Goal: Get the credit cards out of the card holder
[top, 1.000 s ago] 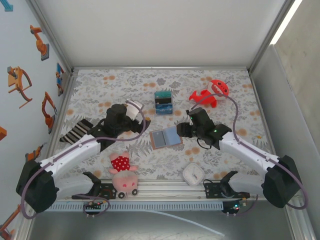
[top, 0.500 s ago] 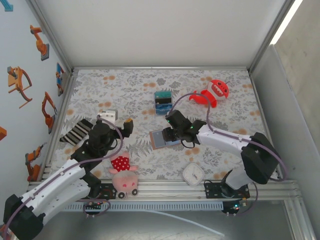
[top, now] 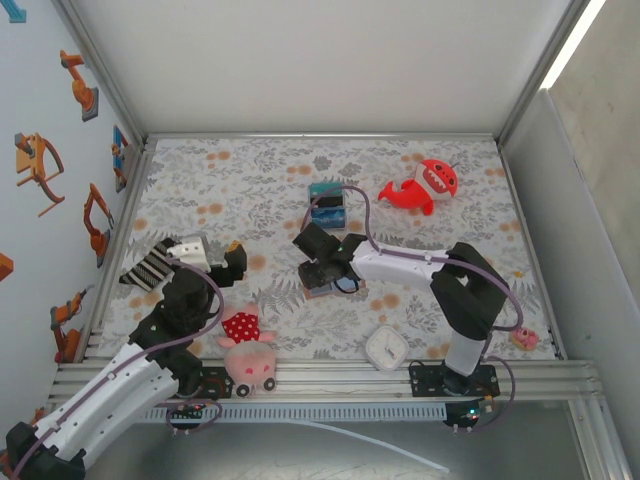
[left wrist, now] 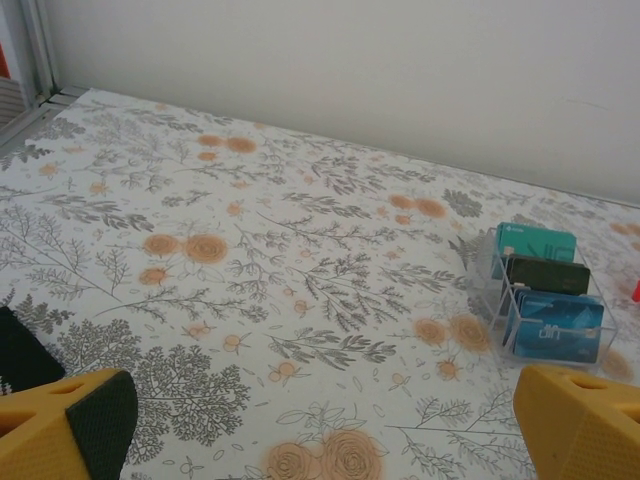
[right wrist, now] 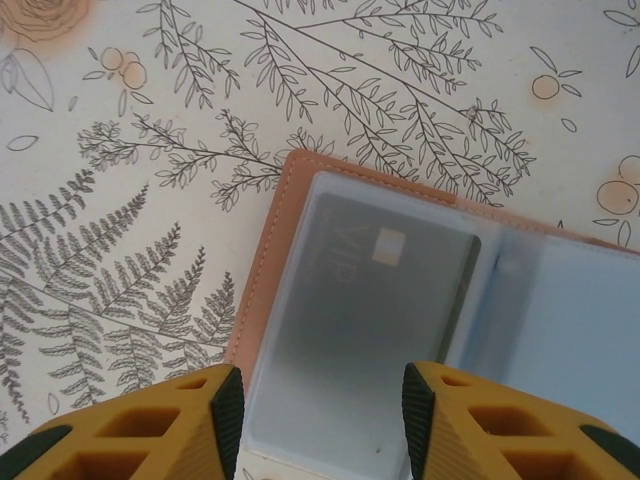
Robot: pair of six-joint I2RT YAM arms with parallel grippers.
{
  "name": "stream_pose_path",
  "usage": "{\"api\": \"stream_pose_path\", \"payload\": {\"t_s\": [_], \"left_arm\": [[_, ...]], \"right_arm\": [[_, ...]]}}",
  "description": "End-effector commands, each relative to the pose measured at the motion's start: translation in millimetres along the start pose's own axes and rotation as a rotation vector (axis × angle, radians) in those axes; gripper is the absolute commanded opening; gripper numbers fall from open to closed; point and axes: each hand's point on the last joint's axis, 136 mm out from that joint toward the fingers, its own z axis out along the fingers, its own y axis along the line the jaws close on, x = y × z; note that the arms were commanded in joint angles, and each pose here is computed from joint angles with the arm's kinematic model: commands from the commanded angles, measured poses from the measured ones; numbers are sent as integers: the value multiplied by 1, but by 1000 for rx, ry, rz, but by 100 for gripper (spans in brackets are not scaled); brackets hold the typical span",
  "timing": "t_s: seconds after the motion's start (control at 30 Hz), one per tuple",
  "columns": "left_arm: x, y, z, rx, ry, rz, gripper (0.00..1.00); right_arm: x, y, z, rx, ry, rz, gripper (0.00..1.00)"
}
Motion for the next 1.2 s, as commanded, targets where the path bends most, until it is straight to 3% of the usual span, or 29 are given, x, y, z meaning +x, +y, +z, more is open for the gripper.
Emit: {"api": "stream_pose_path", "payload": {"t_s": [0.0,0.63,1.17], "left_arm": [[4,10,1,-52,10,-1,97],[9,3,12,-60,49,8,97],[7,-1,14,-59,65,10,97]], "right_arm": [[1,-5,3,44,34,-29,47],[25,-2,19,54,132,-58,58],[38,-6,28,96,171,-73,57]]}}
